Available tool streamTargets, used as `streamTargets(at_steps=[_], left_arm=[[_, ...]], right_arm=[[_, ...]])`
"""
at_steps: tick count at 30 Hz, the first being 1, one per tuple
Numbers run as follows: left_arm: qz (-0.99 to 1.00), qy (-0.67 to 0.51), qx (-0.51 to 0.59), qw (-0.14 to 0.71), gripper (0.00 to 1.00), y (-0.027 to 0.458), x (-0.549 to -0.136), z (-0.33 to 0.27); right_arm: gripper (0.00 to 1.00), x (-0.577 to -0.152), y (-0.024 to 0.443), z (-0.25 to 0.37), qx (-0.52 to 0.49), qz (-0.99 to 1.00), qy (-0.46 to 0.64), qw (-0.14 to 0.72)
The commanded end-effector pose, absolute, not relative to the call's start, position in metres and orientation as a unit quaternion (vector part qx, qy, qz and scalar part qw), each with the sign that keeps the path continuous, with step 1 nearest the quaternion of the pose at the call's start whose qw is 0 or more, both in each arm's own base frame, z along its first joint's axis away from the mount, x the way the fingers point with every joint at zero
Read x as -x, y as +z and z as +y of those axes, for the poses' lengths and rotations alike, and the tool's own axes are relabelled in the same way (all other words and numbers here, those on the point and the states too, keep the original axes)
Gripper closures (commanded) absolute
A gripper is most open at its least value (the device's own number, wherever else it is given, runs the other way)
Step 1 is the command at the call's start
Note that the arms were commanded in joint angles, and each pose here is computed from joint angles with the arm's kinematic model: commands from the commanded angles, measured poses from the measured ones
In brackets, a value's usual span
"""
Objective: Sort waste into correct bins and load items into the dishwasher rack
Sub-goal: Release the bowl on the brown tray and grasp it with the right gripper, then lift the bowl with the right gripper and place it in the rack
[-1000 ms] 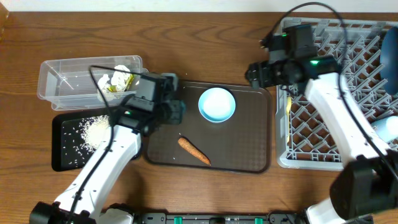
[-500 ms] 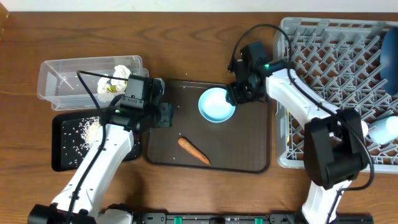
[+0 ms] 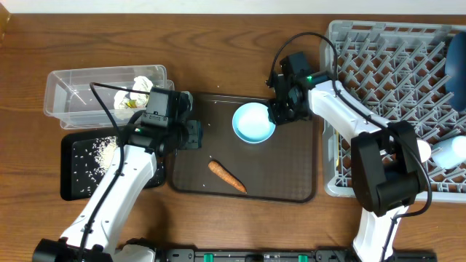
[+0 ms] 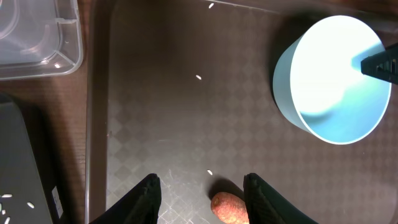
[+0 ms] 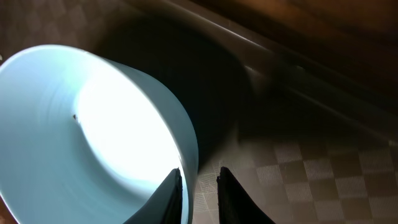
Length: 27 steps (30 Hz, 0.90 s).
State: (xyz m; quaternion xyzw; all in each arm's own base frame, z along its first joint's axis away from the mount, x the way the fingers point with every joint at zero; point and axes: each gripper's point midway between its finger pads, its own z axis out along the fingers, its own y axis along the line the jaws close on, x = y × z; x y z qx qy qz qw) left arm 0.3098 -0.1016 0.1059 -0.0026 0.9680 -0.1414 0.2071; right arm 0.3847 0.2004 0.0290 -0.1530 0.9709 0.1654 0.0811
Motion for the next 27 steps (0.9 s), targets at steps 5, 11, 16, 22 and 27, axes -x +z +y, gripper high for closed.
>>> streamTargets(at_steps=[5,11,16,22,27], left_arm=[[0.966,-0.14,0.0,0.215,0.54,0.111,-0.313,-0.1],[0.966,-0.14,0.0,0.215,0.54,0.111,-0.313,-0.1],[0.966,-0.14,0.0,0.215,0.54,0.111,-0.313,-0.1],[0.966,-0.14,0.0,0.216,0.54,0.111,-0.313,-0.1],[0.966,-0.14,0.0,0.216,0.54,0.111,-0.313,-0.1]], right_arm=[[0.83,-0.384,0.028,0.205,0.157,0.97,0.167,0.078],[0.99,-0.384,0.028,0.205,0.153,0.971,0.168,0.078],[0.99,-0.386,0.032,0.203,0.151,0.971,0.168,0.081],[0.99,-0.417,0.092,0.172,0.129,0.968,0.136,0.168],[0.99,-0.457,0.182,0.091,0.061,0.943,-0.01,0.327]])
